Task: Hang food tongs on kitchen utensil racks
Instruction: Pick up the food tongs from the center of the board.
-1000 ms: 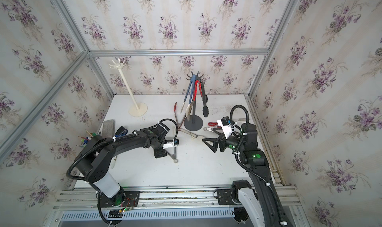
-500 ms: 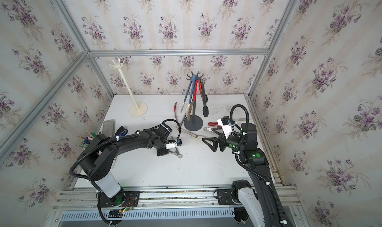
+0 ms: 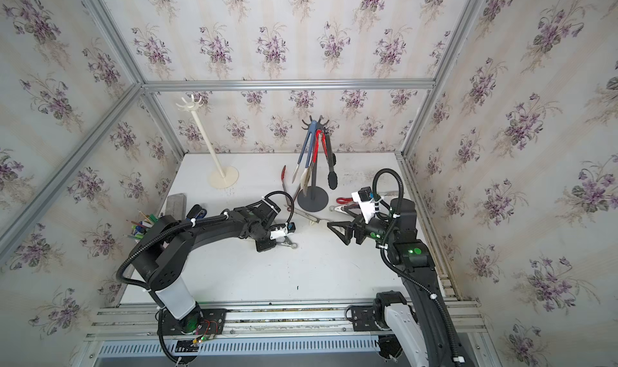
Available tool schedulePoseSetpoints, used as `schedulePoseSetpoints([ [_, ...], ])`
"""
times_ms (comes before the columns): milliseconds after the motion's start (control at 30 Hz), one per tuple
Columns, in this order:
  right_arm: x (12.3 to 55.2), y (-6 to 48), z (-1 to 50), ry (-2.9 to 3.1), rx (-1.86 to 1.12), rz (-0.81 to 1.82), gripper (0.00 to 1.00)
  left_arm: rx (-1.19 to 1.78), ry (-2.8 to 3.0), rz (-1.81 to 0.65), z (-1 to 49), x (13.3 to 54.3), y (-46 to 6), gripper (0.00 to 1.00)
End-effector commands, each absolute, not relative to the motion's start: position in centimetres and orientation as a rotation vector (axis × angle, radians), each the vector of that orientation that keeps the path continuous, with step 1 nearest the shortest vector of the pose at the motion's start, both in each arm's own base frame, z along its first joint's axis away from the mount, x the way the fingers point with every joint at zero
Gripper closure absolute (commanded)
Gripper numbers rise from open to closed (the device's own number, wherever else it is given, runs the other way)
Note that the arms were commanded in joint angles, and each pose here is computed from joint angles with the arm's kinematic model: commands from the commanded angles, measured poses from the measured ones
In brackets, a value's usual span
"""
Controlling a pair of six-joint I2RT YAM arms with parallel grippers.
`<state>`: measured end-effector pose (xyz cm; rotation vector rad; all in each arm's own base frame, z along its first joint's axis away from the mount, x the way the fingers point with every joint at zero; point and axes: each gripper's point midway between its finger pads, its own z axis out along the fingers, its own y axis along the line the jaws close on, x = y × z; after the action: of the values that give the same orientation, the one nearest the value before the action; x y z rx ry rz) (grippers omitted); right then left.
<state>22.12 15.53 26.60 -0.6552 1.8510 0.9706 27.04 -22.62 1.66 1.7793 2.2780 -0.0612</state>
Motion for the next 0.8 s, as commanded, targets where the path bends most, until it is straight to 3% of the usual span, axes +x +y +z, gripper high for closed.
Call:
schedulePoseSetpoints([
  [0,22.2,15.6,27.3,1.819,-0.67,0.966,0.0,1.796,2.301,-0.051,1.4,26.5,-22.3,0.57],
  [133,22.3,15.6,27.3,1.819,-0.67,0.967,0.0,1.776,2.319,-0.005,1.2,27.2,-22.1,0.57],
  [333,22.3,15.6,27.3,1.82,-0.668,0.964,0.0,1.781,2.33,-0.002,0.9,27.2,-22.4,0.76],
  [767,22.3,15.5,27.7,1.8,-0.661,0.949,0.0,1.743,2.337,-0.078,1.9,25.9,-22.8,0.96],
])
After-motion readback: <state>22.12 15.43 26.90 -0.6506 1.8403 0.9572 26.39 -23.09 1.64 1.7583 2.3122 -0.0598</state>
